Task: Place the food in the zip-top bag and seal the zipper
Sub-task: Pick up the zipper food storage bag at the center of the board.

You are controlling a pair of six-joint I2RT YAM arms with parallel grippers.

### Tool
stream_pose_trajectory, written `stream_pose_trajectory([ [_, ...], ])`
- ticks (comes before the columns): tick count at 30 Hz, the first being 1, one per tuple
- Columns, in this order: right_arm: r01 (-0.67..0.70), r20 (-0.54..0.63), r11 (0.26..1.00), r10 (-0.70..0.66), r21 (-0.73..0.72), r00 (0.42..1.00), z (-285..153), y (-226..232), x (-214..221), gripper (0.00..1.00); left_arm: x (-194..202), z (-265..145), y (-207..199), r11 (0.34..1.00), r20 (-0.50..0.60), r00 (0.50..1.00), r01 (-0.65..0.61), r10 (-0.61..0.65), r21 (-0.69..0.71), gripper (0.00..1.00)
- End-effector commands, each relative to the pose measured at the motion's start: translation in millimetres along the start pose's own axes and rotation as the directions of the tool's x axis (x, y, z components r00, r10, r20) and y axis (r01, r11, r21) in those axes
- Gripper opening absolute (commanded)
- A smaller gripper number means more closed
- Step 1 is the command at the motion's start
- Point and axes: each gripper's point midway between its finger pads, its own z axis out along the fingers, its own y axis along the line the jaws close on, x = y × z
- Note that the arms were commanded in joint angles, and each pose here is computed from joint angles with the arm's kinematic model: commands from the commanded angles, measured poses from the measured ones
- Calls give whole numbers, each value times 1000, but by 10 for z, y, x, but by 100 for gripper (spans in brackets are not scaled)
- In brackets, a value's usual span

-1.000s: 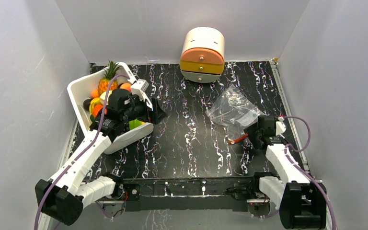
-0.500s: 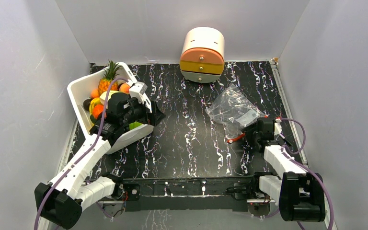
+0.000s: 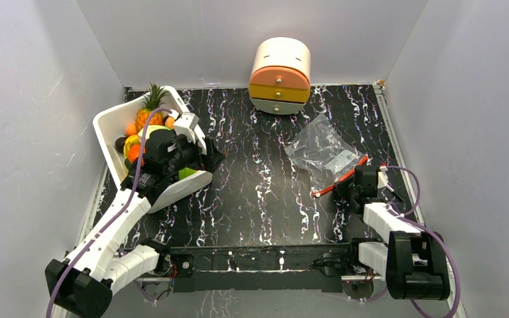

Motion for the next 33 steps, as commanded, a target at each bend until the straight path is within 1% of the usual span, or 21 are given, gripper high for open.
stream_pose_trajectory([
  [1, 46, 35, 999, -46, -18, 998, -26, 27, -83, 0, -64, -51, 2, 1000, 32, 999, -13, 14, -14, 99],
  [4, 99, 46, 988, -95, -114, 994, -134, 283, -152, 0, -54, -32, 9, 1000, 20, 1000, -10, 11, -17, 99],
  [7, 173, 86, 952, -156, -253, 984, -361, 737, -321, 0, -61, -3, 15, 1000, 11, 1000, -5, 5, -19, 95],
  [10, 242, 126, 925, -213, -293, 969, -563, 954, -453, 0, -76, 20, -2, 1000, 10, 1000, 10, -10, -12, 94],
  [12, 269, 125, 909, -241, -319, 962, -661, 1035, -457, 0, -80, 37, 6, 999, 8, 999, 33, -33, -21, 96],
  [15, 289, 108, 889, -268, -355, 957, -771, 1134, -437, 0, -48, 94, 2, 999, -19, 999, 46, -46, -15, 96],
  [19, 319, 85, 846, -314, -427, 946, -953, 1347, -414, 0, -52, 145, -115, 997, -75, 995, 65, -61, 43, 94],
  [22, 372, 87, 806, -377, -460, 922, -1075, 1494, -410, 0, -86, 175, -271, 988, -102, 991, 100, -88, 117, 91],
  [26, 434, 91, 714, -465, -549, 881, -1280, 1787, -282, 0, -233, 200, -528, 957, -118, 982, 174, -151, 231, 88],
  [28, 459, 107, 644, -508, -612, 855, -1429, 1997, -162, 0, -302, 217, -622, 942, -119, 979, 194, -167, 275, 87],
  [30, 485, 140, 562, -546, -670, 826, -1580, 2184, -35, 0, -357, 251, -645, 938, -99, 981, 190, -168, 289, 87],
  [33, 512, 187, 442, -594, -736, 782, -1798, 2395, 138, 0, -404, 308, -574, 950, -73, 983, 182, -169, 253, 87],
])
